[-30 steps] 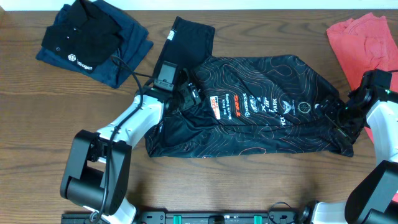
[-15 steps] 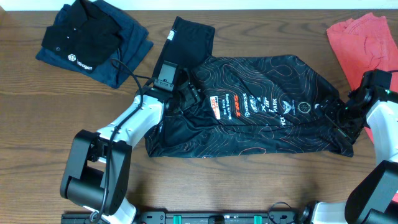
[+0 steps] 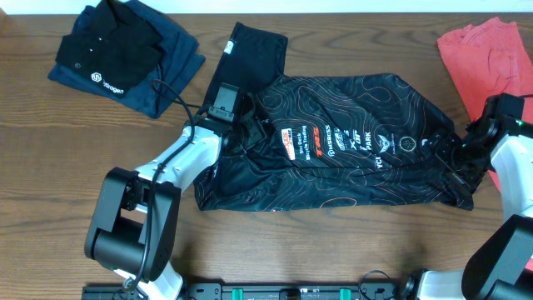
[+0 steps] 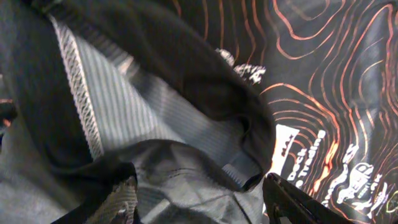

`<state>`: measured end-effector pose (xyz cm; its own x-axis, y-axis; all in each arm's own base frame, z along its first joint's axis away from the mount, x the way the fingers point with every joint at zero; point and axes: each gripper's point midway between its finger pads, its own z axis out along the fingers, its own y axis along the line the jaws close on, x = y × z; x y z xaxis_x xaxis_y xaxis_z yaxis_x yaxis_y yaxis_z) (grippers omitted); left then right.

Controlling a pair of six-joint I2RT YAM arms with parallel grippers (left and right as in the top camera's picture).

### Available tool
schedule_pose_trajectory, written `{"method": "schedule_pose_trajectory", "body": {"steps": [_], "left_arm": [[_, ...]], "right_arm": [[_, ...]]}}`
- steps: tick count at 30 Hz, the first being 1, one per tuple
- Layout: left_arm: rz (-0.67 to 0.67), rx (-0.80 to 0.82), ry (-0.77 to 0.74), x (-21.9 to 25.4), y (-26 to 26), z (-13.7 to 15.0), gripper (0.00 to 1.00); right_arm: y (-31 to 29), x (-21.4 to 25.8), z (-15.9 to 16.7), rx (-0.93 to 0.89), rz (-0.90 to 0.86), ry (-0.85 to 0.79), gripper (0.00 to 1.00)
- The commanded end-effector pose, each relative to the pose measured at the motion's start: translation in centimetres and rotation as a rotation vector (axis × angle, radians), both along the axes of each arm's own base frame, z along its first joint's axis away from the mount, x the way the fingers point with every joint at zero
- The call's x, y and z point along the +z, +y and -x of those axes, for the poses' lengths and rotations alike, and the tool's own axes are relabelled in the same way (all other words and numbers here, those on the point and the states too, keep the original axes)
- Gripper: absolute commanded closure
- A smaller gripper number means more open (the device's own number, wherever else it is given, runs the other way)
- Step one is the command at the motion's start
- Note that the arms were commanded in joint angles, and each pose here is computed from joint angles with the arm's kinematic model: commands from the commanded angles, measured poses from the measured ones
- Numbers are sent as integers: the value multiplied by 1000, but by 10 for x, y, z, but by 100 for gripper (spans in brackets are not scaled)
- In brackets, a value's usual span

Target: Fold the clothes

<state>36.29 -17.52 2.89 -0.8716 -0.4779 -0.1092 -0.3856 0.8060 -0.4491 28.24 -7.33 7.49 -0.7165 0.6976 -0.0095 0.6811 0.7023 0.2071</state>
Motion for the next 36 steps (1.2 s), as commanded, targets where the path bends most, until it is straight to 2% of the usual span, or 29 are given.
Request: {"method": "schedule_pose_trajectory", "body": {"steps": [1, 5, 13, 20, 30, 36], "left_arm": [[2, 16, 36, -2, 0, 2, 33], [2, 30, 47, -3, 1, 4, 33], [17, 36, -31, 4, -3, -14, 33], [17, 35, -30, -4, -4, -17, 46], [-5, 13, -2, -33, -5, -18, 49], [10, -1, -59, -27, -9, -29, 75]], "right_arm": [[4, -2, 0, 25, -4, 4, 6], [4, -2, -1, 25, -3, 0, 6], [4, -2, -1, 25, -3, 1, 6], [4, -2, -1, 25, -3, 2, 6], [4, -2, -1, 25, 0, 3, 6], [3, -2, -1, 25, 4, 4, 6]]}}
